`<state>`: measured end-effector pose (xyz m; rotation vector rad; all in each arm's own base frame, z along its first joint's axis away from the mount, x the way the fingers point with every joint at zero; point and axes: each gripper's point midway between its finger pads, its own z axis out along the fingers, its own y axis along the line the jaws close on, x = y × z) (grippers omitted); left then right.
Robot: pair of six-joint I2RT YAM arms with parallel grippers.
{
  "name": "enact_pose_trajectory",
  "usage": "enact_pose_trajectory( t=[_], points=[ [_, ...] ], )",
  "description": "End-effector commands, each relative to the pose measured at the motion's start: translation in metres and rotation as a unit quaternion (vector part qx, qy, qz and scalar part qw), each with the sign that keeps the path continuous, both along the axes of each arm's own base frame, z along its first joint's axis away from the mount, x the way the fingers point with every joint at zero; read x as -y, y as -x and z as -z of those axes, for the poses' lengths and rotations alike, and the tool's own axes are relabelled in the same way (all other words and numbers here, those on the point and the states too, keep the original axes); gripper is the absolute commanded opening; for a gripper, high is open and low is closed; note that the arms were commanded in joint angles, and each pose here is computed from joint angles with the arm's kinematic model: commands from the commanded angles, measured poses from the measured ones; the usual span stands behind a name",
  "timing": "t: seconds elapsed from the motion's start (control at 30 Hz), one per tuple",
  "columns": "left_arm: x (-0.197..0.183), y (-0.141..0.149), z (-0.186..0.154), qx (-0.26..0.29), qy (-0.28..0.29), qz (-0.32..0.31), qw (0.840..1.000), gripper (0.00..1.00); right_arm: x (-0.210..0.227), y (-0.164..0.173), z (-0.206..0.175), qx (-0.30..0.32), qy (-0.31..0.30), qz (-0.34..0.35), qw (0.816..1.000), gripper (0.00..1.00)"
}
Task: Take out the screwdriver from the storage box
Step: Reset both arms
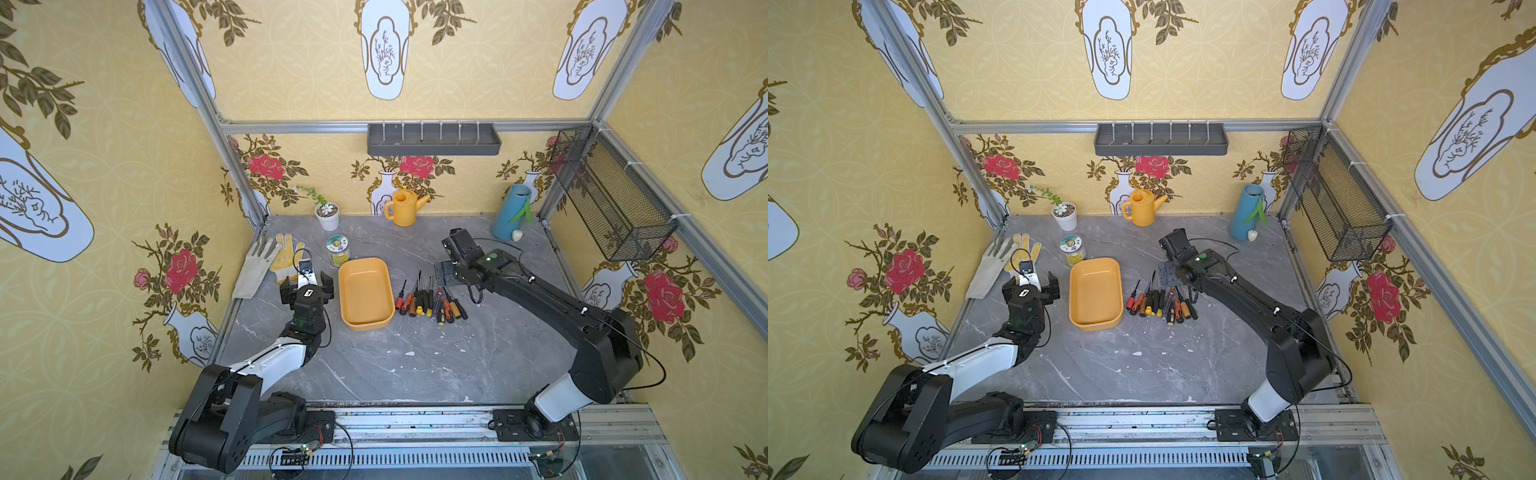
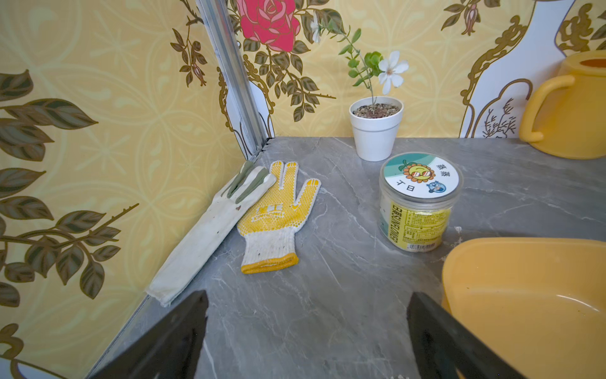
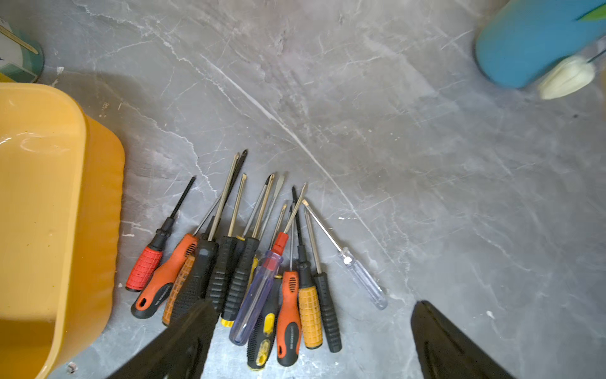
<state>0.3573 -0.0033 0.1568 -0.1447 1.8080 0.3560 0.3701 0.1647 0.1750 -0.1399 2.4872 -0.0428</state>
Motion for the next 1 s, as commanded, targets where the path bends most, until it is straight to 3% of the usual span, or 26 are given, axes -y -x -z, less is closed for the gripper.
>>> enact_pose_trajectory(
  t=[0.0, 0.1, 0.23, 0.33, 0.53, 0.73, 0.97],
  points=[
    [-0.002, 0.0, 0.01, -0.013, 0.031, -0.002, 0.999, 0.99, 0.014, -0.007, -0.017, 0.036, 0.036, -0.003, 0.999, 0.97],
    [-0.014, 0.007, 0.022, 0.006, 0.035, -0.033, 0.999, 0.99, 0.024, -0.012, -0.027, 0.055, 0.05, -0.006, 0.997, 0.97],
    [-0.013, 0.015, 0.03, 0.033, 0.048, -0.018, 0.998, 0.99, 0.041, -0.017, -0.036, 0.077, 0.072, -0.007, 0.994, 0.97],
    [-0.016, 0.016, 0.031, 0.052, 0.057, -0.013, 0.997, 0.99, 0.061, -0.022, -0.041, 0.089, 0.055, 0.008, 0.994, 0.97],
    [-0.015, 0.015, 0.049, 0.017, 0.092, 0.017, 0.995, 0.99, 0.097, -0.026, -0.04, 0.127, 0.049, 0.011, 0.991, 0.97],
    [-0.023, 0.008, 0.053, 0.007, 0.099, 0.003, 0.995, 0.99, 0.122, -0.027, -0.013, 0.125, 0.042, 0.02, 0.991, 0.97],
    [-0.022, 0.008, 0.051, 0.019, 0.098, 0.007, 0.995, 0.99, 0.125, -0.013, 0.025, 0.179, 0.015, 0.025, 0.983, 0.97]
  ],
)
